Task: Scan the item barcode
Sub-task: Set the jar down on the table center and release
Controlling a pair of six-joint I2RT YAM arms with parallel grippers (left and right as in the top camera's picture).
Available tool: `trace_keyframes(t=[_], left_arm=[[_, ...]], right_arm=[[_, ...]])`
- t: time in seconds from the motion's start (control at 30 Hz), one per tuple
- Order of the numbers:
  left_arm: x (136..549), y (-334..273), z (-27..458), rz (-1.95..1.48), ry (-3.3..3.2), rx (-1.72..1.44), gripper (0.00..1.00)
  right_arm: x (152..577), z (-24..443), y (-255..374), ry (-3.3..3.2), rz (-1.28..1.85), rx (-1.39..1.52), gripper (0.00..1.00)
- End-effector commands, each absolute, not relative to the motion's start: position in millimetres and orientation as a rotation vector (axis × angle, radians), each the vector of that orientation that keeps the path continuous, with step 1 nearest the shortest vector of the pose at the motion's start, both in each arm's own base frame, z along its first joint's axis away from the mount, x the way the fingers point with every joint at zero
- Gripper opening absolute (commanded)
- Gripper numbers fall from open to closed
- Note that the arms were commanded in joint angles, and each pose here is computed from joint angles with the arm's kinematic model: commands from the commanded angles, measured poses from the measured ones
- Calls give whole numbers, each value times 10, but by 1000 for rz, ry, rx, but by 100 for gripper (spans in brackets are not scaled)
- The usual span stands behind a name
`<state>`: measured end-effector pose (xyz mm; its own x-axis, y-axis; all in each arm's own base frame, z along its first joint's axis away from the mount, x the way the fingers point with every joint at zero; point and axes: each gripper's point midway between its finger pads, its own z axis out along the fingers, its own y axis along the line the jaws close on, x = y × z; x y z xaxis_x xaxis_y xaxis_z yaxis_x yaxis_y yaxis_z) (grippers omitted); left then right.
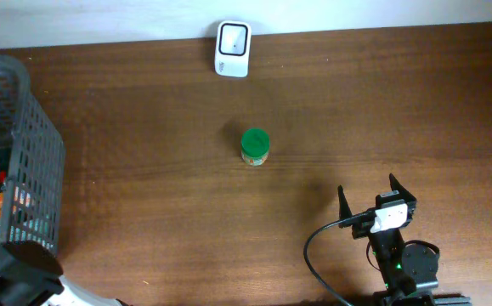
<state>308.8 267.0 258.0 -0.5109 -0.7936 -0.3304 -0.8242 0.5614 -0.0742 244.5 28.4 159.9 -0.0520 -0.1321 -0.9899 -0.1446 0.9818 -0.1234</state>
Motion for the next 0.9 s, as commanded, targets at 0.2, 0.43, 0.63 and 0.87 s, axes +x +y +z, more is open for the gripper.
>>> trace_keyframes(t=[0.2,0.43,0.63,0.87], left_arm=[[3016,2706,1321,112,2593,-1422,86],[3076,2731,1114,158,2583,-1394,85],[3157,2705,1070,276,2600,-1335,86],[2865,2840,867,476,2628,-1386,78]], right_arm=[[2446,1577,278,1629,21,-202,98],[2446,1577,278,1629,21,-202,98],[2446,1577,278,1629,21,-202,99],[2446,1577,278,1629,21,-202,98]])
